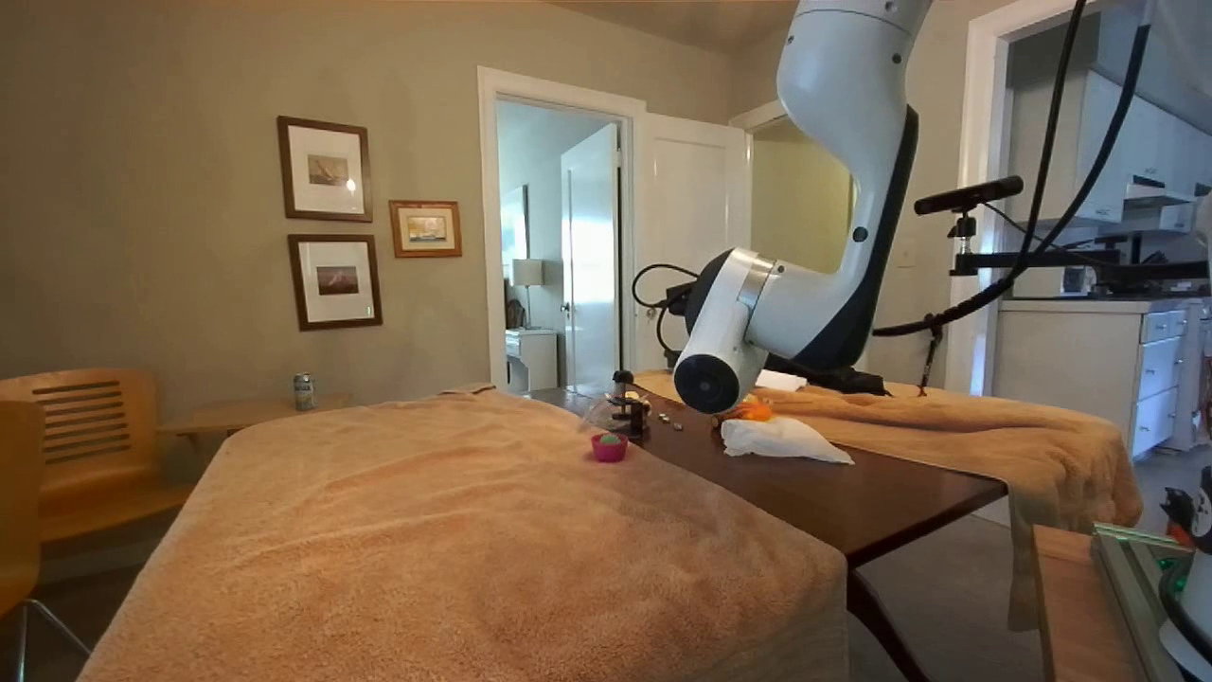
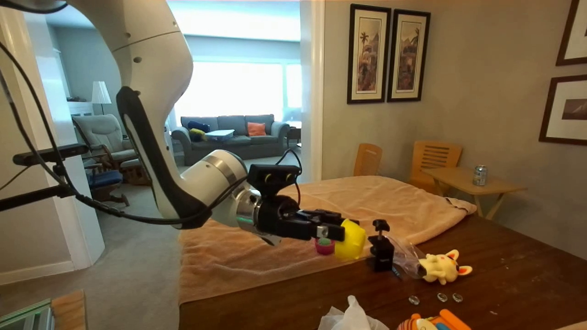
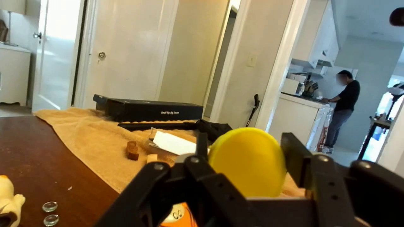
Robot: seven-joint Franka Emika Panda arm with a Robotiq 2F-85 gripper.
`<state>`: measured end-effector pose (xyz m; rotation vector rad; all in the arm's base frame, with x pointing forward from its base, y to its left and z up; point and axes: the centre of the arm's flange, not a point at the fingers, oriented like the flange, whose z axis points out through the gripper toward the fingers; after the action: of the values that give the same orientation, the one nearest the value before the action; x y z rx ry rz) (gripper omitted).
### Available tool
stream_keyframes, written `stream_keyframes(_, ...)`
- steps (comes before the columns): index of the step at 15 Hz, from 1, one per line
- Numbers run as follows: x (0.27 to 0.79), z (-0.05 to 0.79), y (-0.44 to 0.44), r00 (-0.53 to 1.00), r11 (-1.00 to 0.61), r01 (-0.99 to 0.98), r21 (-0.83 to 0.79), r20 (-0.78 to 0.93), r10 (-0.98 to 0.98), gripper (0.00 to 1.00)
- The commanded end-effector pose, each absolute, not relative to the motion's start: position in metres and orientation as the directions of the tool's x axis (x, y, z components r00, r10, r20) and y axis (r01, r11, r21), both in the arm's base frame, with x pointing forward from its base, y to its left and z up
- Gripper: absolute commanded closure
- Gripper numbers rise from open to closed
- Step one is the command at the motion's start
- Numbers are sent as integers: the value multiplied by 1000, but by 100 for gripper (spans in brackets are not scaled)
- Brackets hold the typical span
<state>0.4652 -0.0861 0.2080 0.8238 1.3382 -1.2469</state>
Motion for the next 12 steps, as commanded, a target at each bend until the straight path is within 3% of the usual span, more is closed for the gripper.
stream_keyframes(1,462,206,-94,-196,195,947,-255,-940,-279,65)
stream_keyframes(12,474,214,-104,-179,218,942,-255,-931,-317,65)
